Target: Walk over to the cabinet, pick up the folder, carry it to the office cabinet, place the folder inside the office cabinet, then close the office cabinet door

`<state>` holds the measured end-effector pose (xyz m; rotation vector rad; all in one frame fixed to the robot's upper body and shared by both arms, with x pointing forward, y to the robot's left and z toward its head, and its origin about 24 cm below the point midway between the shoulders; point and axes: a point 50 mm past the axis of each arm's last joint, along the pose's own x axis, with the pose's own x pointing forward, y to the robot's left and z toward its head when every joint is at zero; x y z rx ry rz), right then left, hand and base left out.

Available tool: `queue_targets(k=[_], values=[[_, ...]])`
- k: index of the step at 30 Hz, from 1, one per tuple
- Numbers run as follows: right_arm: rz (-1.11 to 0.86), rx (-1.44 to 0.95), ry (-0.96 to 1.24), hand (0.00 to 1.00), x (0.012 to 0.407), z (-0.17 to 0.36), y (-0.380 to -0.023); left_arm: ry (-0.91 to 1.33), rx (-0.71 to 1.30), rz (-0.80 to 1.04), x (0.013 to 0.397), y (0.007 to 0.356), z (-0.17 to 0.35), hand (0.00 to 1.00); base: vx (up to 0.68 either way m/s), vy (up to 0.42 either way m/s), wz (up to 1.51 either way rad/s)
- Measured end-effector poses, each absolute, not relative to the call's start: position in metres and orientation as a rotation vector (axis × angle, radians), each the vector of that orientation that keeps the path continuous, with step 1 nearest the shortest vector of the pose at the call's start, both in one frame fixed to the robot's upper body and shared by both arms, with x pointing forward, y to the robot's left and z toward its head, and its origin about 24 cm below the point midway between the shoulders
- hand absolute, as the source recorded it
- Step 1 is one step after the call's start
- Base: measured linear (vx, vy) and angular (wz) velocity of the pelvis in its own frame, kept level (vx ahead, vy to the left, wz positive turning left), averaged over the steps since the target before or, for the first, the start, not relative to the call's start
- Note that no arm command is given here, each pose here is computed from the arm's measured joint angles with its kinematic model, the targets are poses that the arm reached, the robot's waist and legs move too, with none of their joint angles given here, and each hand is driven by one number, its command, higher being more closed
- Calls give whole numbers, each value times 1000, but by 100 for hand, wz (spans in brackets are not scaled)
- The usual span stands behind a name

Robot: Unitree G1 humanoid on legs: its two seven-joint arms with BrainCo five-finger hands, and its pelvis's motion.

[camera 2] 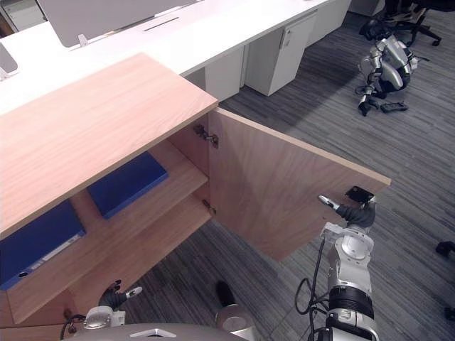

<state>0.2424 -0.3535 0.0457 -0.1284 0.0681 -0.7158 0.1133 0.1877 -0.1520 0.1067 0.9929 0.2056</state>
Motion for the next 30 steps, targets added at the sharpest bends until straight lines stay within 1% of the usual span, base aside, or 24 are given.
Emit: queue_targets(k=[8, 11, 12, 17, 19, 25, 26, 30], values=[[-701, -130, 62, 0, 246, 47, -349, 1007, 109, 204, 110, 187, -154, 0, -51, -54, 0], [-692, -116, 42, 0, 240, 45, -338, 1005, 124, 196, 111, 187, -153, 0, -53, -65, 0], [-673, -113, 39, 0, 235, 41, -328, 1009, 132, 189, 110, 187, -154, 0, -25, -44, -2], [-617, -75, 45, 0, 218, 29, -301, 1007, 154, 165, 112, 185, -154, 0, -50, -60, -11], [-563, -58, 57, 0, 207, 23, -284, 1003, 182, 143, 115, 186, -153, 0, -67, -62, -20], [-441, -27, 96, 0, 180, 13, -253, 1007, 236, 93, 116, 183, -154, 0, -72, -75, -17], [-396, -17, 113, 0, 172, 11, -243, 1006, 247, 76, 116, 183, -154, 0, -71, -80, -12], [-317, -5, 128, 0, 160, 11, -226, 1001, 273, 34, 117, 179, -154, 0, -77, -78, -14]])
